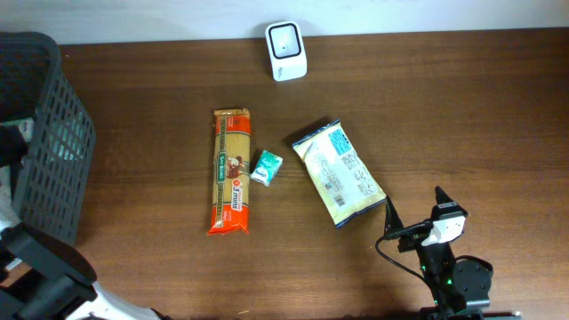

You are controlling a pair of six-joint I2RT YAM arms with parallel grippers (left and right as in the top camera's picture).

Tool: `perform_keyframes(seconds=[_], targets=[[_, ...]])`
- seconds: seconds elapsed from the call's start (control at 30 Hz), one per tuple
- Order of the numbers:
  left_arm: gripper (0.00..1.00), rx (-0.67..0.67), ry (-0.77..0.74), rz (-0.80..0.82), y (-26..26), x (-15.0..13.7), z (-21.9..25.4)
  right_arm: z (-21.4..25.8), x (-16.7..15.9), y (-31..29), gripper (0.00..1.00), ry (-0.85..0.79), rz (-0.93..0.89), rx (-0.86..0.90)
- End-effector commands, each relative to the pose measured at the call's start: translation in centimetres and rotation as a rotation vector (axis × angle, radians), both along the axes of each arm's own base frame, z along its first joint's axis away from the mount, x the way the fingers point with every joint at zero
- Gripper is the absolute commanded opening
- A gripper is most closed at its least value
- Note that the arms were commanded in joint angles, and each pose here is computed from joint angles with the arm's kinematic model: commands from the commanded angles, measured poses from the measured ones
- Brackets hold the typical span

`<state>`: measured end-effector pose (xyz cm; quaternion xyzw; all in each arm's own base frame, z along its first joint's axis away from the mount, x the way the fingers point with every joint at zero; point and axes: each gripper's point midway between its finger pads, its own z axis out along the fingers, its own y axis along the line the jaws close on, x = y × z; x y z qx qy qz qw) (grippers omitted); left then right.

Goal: Scan the item barcode
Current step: 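Grasp the white tube in the basket, place it beside the spaghetti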

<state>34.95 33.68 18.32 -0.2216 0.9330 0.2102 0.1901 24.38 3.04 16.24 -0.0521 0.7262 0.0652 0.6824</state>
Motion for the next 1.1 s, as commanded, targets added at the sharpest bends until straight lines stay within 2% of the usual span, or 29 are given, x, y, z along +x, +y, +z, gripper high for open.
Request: perform_keyframes(seconds=[0.0,0.07,0.2,0.4,0.63,0.77,0.83,1.07], targets=[[0.95,-0.037,0.096,0.039,1.7,-2.3,-4.1,-0.3,0.0,-0.1,0.99,0.001,-0.001,-0.003],[0.95,-0.059,0.121,0.045,2.1,-2.5,-5.6,-0.3,0.0,-0.1,0.99,0.001,-0.001,-0.003],[0.86,-0.085,0.206,-0.009,2.1,-2.9,-8.6,-0.3,0.0,-0.1,0.99,0.001,-0.001,-0.003],[0.86,-0.092,0.3,0.006,2.5,-4.0,-13.0,-0.3,0.0,-0.1,0.99,0.001,-0.001,-0.003],[0.84,-0.075,0.379,0.036,3.5,-5.0,-15.9,-0.3,0.0,-0.1,0.99,0.001,-0.001,-0.003],[0.68,-0.089,0.386,0.034,3.4,-5.0,-16.8,-0.3,0.0,-0.1,0.99,0.001,-0.001,-0.003],[0.65,-0.083,0.381,0.035,3.6,-4.9,-16.8,-0.3,0.0,-0.1,0.99,0.001,-0.001,-0.003],[0.74,0.044,0.333,0.023,6.2,-3.3,-15.6,-0.3,0.0,-0.1,0.99,0.001,-0.001,-0.003]])
